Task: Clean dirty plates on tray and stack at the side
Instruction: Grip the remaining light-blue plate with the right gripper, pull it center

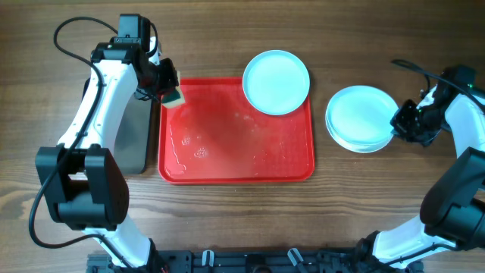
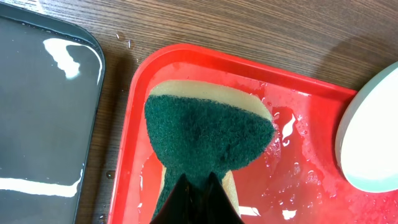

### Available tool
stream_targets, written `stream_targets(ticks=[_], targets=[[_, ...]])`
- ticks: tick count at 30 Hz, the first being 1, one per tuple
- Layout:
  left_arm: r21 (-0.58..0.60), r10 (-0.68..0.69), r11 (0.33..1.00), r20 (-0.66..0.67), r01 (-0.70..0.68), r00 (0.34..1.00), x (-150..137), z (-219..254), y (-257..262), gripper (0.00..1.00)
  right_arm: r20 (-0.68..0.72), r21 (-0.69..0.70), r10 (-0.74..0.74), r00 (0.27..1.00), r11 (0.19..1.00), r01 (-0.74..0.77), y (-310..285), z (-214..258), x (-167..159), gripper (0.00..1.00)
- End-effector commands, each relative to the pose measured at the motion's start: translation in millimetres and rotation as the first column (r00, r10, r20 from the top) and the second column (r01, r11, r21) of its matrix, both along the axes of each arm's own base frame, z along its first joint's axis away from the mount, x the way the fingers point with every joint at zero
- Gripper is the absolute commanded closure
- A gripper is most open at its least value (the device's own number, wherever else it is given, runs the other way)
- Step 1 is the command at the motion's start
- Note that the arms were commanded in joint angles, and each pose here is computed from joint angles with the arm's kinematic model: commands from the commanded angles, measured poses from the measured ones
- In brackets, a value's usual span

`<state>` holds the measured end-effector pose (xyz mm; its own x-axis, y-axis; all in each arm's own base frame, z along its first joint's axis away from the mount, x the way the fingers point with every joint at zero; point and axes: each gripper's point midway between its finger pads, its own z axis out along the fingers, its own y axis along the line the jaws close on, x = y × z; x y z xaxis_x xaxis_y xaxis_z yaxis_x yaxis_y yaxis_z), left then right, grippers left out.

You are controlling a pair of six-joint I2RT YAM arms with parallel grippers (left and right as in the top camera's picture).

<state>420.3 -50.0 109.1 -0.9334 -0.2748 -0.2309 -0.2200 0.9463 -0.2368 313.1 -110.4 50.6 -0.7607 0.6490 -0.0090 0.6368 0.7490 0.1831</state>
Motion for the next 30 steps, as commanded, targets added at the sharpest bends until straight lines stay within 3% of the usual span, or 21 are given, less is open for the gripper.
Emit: stream_targets(ticks=[1, 4, 7, 9, 10, 12, 13, 17, 23, 30], targets=[[-0.012, 0.014, 1.0, 0.021, -0.014, 1.0, 4, 8, 2, 0.96, -0.036, -0.011, 0.013, 0.999, 1.0, -0.014, 0, 1, -11, 0.9], [-0.012, 0.013, 1.0, 0.021, -0.013, 1.0, 4, 8, 2, 0.96, -0.045, -0.008, 0.02, 0.999, 1.0, -0.02, 3, 7, -16, 0.83], [-0.012, 0.013, 1.0, 0.021, -0.013, 1.0, 4, 8, 2, 0.96, -0.025, -0.017, 0.037, 0.999, 0.999, -0.037, 5, 23, -14, 0.67], [-0.012, 0.013, 1.0, 0.021, -0.013, 1.0, 4, 8, 2, 0.96, 0.0, -0.027, 0.082, 0.997, 0.996, -0.082, 12, 39, -6, 0.48], [-0.012, 0.013, 1.0, 0.021, -0.013, 1.0, 4, 8, 2, 0.96, 0.012, -0.028, 0.1, 0.995, 0.995, -0.1, 17, 46, -1, 0.46], [-0.012, 0.014, 1.0, 0.021, -0.013, 1.0, 4, 8, 2, 0.96, 0.077, 0.011, 0.171, 0.982, 0.985, -0.172, 44, 63, 18, 0.46], [-0.012, 0.014, 1.0, 0.021, -0.013, 1.0, 4, 8, 2, 0.96, 0.193, 0.06, 0.268, 0.944, 0.957, -0.284, 92, 75, 45, 0.46], [-0.012, 0.014, 1.0, 0.021, -0.014, 1.0, 4, 8, 2, 0.96, 0.292, 0.051, 0.273, 0.917, 0.953, -0.299, 159, 78, 80, 0.5], [-0.012, 0.014, 1.0, 0.022, -0.014, 1.0, 4, 8, 2, 0.96, 0.247, -0.087, 0.2, 0.948, 0.979, -0.184, 199, 47, 91, 0.55], [-0.012, 0.014, 1.0, 0.021, -0.014, 1.0, 4, 8, 2, 0.96, 0.162, -0.107, 0.258, 0.953, 0.964, -0.243, 232, -13, 94, 0.59]])
